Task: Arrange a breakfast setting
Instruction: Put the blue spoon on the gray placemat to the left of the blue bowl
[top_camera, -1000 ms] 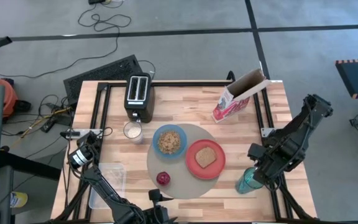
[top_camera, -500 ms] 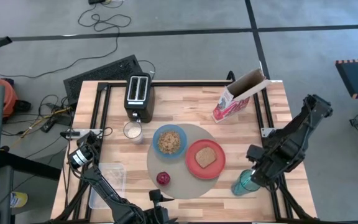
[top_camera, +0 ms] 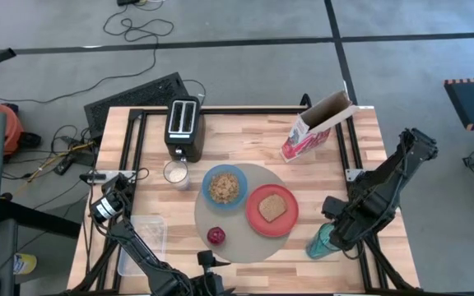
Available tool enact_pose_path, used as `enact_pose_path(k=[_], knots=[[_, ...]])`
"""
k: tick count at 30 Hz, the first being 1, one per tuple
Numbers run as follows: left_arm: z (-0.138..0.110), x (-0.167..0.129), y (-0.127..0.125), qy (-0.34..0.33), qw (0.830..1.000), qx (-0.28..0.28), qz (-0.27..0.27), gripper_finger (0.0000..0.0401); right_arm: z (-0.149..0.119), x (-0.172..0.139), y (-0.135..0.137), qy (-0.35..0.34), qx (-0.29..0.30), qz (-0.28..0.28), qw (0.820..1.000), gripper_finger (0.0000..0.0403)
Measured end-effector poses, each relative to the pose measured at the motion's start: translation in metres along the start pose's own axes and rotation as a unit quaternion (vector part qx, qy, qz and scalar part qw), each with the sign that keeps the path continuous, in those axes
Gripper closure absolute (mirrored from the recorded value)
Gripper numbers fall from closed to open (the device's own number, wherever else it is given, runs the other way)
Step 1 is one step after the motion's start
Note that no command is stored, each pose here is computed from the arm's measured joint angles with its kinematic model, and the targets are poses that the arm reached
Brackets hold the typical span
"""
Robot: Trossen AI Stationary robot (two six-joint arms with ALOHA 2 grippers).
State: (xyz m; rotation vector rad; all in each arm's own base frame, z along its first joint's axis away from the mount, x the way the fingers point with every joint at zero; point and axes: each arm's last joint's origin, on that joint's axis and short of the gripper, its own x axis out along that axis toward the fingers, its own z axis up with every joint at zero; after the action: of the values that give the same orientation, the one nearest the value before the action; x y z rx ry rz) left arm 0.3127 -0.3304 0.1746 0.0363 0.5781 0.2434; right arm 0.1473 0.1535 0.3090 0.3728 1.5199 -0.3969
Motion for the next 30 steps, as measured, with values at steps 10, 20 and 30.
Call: enact_pose_path(k=[10, 20, 30], knots=[[0.012, 0.015, 0.009, -0.021, 0.999, -0.032, 0.021, 0.0058, 0.001, -0.005, 0.002, -0.005, 0.004, 0.010, 1.000, 0.0366], [0.075, 0.071, 0.038, -0.092, 0.992, -0.033, -0.076, 0.0058, 0.001, -0.005, 0.004, -0.009, 0.002, 0.023, 1.000, 0.0366], [0.103, 0.132, 0.058, -0.157, 0.968, -0.032, -0.191, 0.0090, 0.002, -0.005, 0.004, -0.024, -0.013, 0.020, 0.999, 0.0366]])
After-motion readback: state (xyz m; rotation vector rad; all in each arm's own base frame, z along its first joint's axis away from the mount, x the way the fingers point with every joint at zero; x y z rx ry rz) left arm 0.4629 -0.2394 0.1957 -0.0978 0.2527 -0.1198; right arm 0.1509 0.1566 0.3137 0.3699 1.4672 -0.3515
